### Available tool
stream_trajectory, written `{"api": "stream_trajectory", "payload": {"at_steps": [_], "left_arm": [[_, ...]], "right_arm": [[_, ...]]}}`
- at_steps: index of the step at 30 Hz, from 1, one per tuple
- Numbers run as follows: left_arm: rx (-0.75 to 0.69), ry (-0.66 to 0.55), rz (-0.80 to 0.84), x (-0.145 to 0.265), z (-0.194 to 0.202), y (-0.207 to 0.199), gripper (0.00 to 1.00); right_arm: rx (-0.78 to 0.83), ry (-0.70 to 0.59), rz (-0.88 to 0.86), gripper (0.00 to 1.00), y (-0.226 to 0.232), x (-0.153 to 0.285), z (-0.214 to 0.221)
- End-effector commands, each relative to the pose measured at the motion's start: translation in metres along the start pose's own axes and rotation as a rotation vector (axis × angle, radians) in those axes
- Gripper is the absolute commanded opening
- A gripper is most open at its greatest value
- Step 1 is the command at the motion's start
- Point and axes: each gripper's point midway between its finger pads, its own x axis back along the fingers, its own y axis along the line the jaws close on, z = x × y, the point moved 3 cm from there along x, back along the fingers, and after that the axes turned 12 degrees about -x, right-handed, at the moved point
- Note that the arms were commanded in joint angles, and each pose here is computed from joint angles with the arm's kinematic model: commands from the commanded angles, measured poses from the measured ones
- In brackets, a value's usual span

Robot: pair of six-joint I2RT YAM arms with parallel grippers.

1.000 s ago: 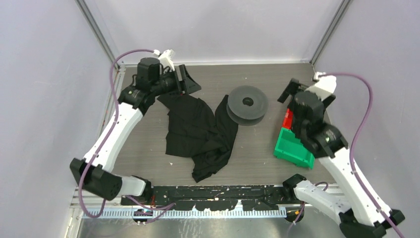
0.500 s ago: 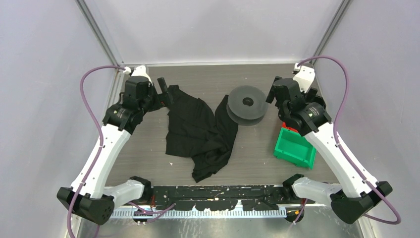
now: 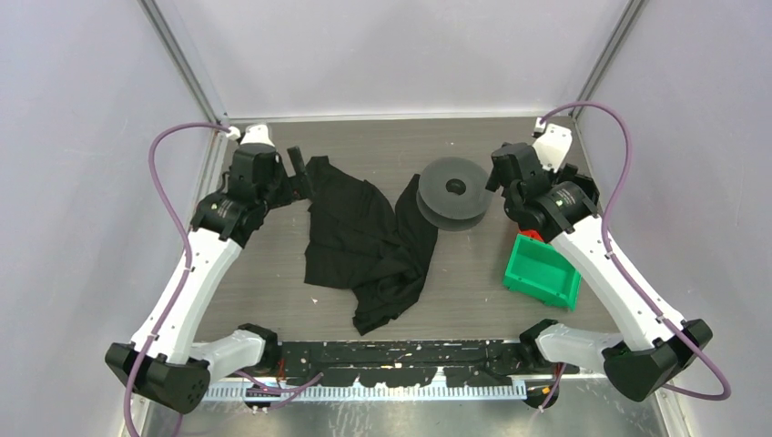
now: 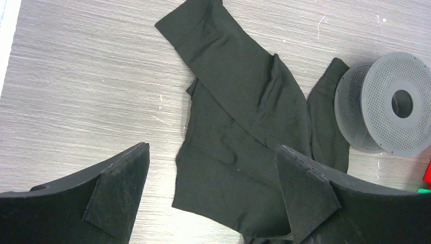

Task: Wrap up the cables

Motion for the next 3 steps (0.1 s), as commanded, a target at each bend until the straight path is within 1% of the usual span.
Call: {"api": "stream_trajectory", "payload": {"at_steps": [1,3], "left_arm": [[0.008,-0.049,-0.02,0.0027,-0.0064,0.0046,0.95],[0.006,-0.052,-0.025,0.0016,-0.0059,0.0051,0.95]], "right_arm": [[-0.058,-0.057,0.018,1.0,-0.0023,0.0025,-0.0145],[-0.052,-0.06,0.024,1.0,-0.0026,0.0019,-0.0148]]}}
